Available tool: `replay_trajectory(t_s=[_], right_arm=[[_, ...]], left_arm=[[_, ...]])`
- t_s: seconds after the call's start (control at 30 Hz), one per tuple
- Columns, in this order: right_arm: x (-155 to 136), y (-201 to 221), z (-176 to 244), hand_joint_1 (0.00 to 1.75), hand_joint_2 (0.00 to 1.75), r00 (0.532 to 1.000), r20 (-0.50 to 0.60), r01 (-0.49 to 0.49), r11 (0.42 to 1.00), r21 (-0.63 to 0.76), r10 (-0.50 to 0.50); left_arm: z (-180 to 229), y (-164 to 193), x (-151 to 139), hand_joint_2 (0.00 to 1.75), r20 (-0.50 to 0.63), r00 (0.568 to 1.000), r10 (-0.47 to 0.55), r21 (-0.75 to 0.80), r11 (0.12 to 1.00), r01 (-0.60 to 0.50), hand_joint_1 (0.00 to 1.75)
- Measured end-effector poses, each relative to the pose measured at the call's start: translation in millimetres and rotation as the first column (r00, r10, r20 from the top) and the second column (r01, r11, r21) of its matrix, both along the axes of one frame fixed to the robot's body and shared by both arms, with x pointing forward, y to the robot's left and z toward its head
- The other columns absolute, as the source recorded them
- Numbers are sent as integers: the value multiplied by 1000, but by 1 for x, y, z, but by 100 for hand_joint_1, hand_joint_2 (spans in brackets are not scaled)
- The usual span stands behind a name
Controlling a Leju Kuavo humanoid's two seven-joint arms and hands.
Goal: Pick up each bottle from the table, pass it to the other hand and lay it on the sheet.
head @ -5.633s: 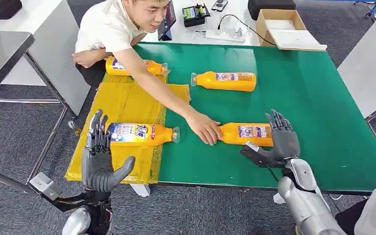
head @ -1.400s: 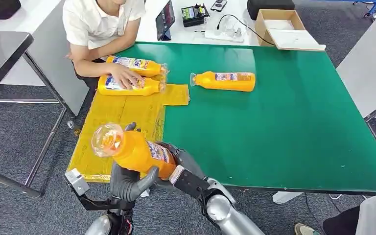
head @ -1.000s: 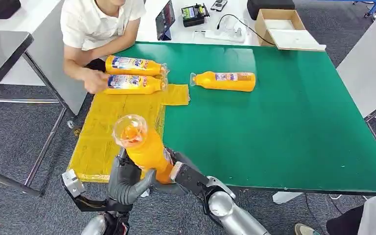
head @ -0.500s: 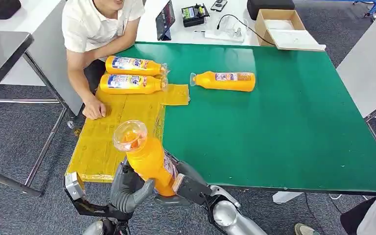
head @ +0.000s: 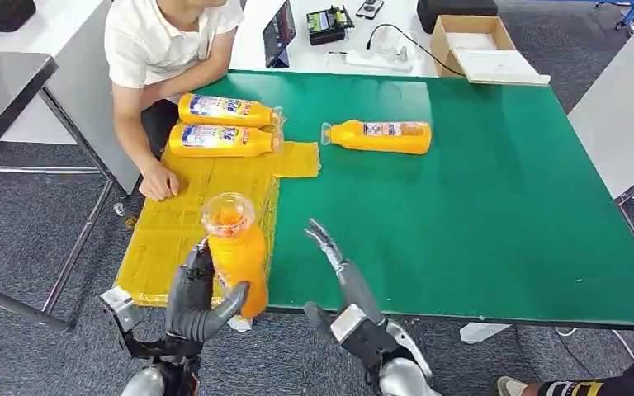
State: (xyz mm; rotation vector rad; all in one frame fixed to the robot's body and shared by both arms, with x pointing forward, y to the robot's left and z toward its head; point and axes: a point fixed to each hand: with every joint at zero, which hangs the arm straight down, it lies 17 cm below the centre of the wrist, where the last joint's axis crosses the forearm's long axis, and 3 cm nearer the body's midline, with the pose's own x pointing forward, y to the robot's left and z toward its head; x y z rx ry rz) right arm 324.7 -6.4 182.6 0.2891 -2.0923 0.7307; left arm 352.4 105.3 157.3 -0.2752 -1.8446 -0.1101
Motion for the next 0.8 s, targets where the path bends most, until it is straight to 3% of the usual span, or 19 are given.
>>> replay_trajectory(t_s=[0.1, 0.27, 0.37, 0.53, 0.8], right_arm=[[-1, -38, 21, 0, 0, 983, 98, 151, 987, 45, -155], [-1, -99, 57, 0, 0, 907, 197, 347, 926, 149, -371], [0, -126, 70, 0, 0, 855, 231, 429, 884, 188, -464], [2, -144, 72, 0, 0, 833, 204, 468, 852, 234, -514], [14, -133, 65, 0, 0, 862, 165, 431, 864, 259, -480]], left_arm=[[-15, 37, 20, 175, 45, 983, 178, 223, 957, -184, 175], [-38, 68, 41, 175, 24, 963, 269, 326, 908, -262, 175], [-52, 75, 51, 175, 64, 950, 304, 484, 823, -296, 175], [-76, 90, 78, 175, 186, 937, 296, 792, 520, -321, 175], [-131, 105, 149, 175, 113, 975, 191, 979, 148, -143, 175]])
